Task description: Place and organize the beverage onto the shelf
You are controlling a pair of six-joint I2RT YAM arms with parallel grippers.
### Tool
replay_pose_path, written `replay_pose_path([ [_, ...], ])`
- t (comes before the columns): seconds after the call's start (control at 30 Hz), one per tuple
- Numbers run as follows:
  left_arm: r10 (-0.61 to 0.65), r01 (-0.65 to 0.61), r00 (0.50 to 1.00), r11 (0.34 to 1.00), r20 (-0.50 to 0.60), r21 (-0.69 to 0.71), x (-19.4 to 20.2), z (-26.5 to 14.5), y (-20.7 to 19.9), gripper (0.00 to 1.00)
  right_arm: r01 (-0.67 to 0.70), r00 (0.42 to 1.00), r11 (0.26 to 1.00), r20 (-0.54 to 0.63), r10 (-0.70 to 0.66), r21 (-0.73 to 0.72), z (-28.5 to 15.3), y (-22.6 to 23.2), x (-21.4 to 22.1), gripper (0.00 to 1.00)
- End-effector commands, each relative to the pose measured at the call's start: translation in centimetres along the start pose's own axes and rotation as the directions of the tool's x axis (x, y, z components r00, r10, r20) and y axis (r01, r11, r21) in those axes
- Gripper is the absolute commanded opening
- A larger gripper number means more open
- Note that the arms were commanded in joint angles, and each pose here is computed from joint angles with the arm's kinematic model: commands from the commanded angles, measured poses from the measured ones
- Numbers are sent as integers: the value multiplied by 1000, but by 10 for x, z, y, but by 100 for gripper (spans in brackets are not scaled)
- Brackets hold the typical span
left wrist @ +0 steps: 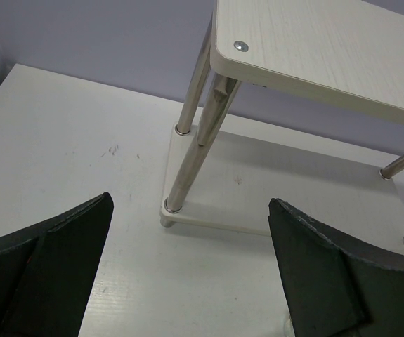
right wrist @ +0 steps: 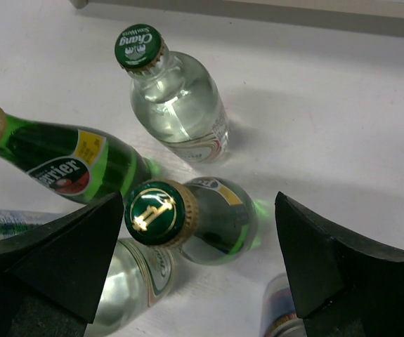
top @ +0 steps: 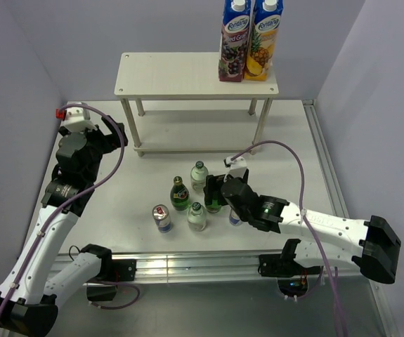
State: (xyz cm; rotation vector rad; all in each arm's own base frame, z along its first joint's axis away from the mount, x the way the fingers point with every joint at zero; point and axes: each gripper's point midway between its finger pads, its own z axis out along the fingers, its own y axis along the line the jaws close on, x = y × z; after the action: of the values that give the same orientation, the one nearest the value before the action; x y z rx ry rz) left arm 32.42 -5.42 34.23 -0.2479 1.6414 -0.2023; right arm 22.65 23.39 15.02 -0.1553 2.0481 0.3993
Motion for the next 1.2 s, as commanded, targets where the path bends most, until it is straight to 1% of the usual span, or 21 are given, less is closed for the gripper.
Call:
replay_pose_path([
  [0.0,-2,2,1000,1000,24,5,-8,-4,-1,99,-56,992,998,116,57,-14,4,16,-37,95],
  [0.03,-4,4,1000,1000,24,8,-9,-4,-2,99,-61,990,998,130,62,-14,6,16,-38,93],
  [0.07,-5,4,1000,1000,26,10,-9,-5,-2,99,-51,991,999,125,50,3,9,13,-34,89],
  [0.13,-6,6,1000,1000,25,9,-9,-5,-2,99,-67,984,998,167,63,17,13,12,-38,82],
  [0.17,-5,5,1000,1000,23,6,-8,-4,-1,99,-67,983,997,174,62,25,15,11,-38,69],
  [0.2,-4,4,1000,1000,21,7,-7,-3,-2,99,-73,980,996,189,64,42,16,8,-40,63],
  [0.23,-4,4,1000,1000,21,7,-8,-4,-2,99,-75,979,996,194,65,49,18,7,-40,50],
  [0.3,-2,1,1000,1000,19,6,-7,-3,-2,99,-72,978,996,198,59,58,19,6,-40,37],
  [0.33,1,-1,1000,1000,17,7,-7,-3,-3,99,-68,980,996,193,54,65,20,6,-40,25],
  [0.37,0,0,1000,1000,19,5,-7,-3,-2,99,-65,980,995,191,51,71,20,6,-39,17],
  [0.47,0,0,1000,1000,20,7,-7,-4,-3,99,-62,982,994,185,45,86,21,6,-42,1],
  [0.63,-4,3,1000,1000,20,13,-8,-4,-4,99,-55,977,993,209,33,101,15,6,-59,0],
  [0.67,-3,3,1000,1000,18,14,-8,-5,-4,99,-52,975,990,222,22,129,13,3,-64,0],
  [0.8,-5,5,1000,1000,18,17,-8,-5,-5,100,-35,962,981,272,-19,192,4,-1,-97,0],
  [0.9,-6,6,1000,1000,21,18,-8,-6,-5,99,-49,950,976,310,-19,212,0,-2,-120,0],
  [1.0,-5,5,1000,1000,19,19,-8,-6,-6,99,-52,939,968,342,-36,246,2,-12,-141,0],
  [1.03,-5,5,1000,1000,19,21,-8,-6,-6,99,-67,936,960,350,-33,270,4,-22,-148,0],
  [1.1,-7,6,1000,1000,23,22,-9,-7,-6,99,-96,922,960,386,-14,263,8,-25,-165,0],
  [1.17,-7,7,1000,1000,24,24,-9,-8,-7,99,-136,911,945,413,1,297,13,-45,-179,0],
])
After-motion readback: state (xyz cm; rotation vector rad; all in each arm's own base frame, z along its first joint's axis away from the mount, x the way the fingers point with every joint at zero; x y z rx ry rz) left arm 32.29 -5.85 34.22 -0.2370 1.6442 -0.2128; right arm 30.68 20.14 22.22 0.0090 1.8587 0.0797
